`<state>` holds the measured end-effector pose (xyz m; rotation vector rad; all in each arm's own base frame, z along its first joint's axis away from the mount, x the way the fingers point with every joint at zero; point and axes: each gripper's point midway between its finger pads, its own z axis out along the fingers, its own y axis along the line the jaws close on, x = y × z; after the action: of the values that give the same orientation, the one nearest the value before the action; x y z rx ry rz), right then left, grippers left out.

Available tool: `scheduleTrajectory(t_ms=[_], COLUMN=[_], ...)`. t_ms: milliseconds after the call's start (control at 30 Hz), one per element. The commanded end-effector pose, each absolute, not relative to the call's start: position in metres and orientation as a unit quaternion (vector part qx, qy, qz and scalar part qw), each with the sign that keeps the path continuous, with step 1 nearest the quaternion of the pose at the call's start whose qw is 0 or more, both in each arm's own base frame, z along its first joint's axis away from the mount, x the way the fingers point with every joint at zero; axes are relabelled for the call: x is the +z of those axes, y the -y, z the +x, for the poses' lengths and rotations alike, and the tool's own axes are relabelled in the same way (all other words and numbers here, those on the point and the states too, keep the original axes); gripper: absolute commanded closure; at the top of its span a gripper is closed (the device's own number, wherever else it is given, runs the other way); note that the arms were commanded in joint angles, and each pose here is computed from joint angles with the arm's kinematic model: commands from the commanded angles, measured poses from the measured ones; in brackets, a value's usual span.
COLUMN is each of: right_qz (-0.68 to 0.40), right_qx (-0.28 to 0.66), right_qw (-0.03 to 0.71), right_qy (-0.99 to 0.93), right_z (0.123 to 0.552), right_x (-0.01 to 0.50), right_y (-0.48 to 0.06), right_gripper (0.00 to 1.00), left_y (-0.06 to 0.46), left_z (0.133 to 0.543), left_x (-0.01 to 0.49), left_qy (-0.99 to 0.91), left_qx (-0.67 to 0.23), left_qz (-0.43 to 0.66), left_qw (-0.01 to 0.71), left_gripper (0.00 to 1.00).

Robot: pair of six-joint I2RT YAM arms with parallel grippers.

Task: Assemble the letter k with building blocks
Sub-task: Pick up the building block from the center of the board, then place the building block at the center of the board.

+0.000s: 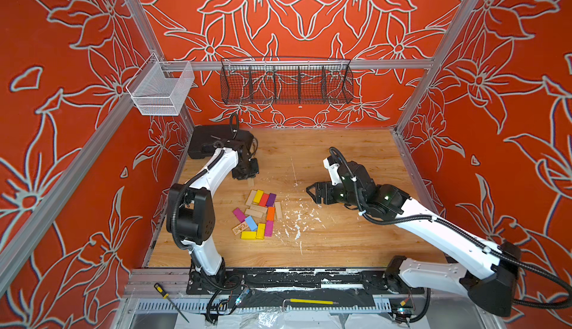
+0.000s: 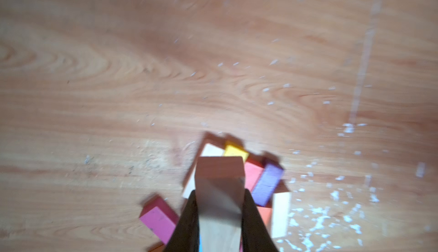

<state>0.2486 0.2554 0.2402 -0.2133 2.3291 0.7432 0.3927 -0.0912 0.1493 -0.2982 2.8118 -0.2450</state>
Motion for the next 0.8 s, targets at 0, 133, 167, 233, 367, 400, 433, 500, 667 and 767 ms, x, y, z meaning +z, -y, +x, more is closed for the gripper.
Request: scheduleTrajectory(t_ms=[0, 133, 167, 233, 367, 400, 433, 500, 667, 767], right_qz=[-0.054, -0.049, -0.047, -0.044, -0.036, -0.035, -0.033, -0.033, -0.034, -0.034], right_qx=[0.278, 0.271, 0.271, 0.269, 0.267, 0.268, 0.267, 0.267, 0.261, 0.259], right_qw=[0.353, 0.350, 0.349, 0.349, 0.352, 0.352, 0.352, 0.351, 0.348, 0.348], right_qy=[-0.892, -0.895, -0.896, -0.896, -0.896, -0.896, -0.897, -0.897, -0.900, -0.901], right_z=[0.252, 0.250, 0.249, 0.248, 0.248, 0.247, 0.247, 0.247, 0.247, 0.246], right_x=[0.242, 0.239, 0.239, 0.238, 0.236, 0.236, 0.235, 0.234, 0.231, 0.230], right_y=[-0.247, -0.243, -0.242, -0.239, -0.235, -0.235, -0.234, -0.234, -0.233, -0.232], right_gripper=[0.15, 0.14, 0.14, 0.14, 0.14, 0.14, 0.14, 0.14, 0.14, 0.14], left_y=[0.117, 0.146, 0.152, 0.168, 0.194, 0.201, 0.207, 0.218, 0.237, 0.241], left_z=[0.399, 0.424, 0.429, 0.440, 0.459, 0.463, 0.466, 0.471, 0.479, 0.484], left_x=[0.160, 0.160, 0.158, 0.153, 0.136, 0.130, 0.125, 0.115, 0.087, 0.073], left_qy=[-0.980, -0.982, -0.982, -0.984, -0.985, -0.986, -0.986, -0.988, -0.991, -0.992], left_qx=[-0.106, -0.109, -0.108, -0.108, -0.115, -0.115, -0.115, -0.112, -0.105, -0.104], left_qz=[-0.095, -0.073, -0.069, -0.058, -0.047, -0.045, -0.042, -0.036, -0.027, -0.030], left_qw=[0.142, 0.139, 0.137, 0.132, 0.119, 0.112, 0.108, 0.098, 0.074, 0.071], left_gripper=[0.84, 0.84, 0.85, 0.85, 0.85, 0.86, 0.86, 0.86, 0.87, 0.87])
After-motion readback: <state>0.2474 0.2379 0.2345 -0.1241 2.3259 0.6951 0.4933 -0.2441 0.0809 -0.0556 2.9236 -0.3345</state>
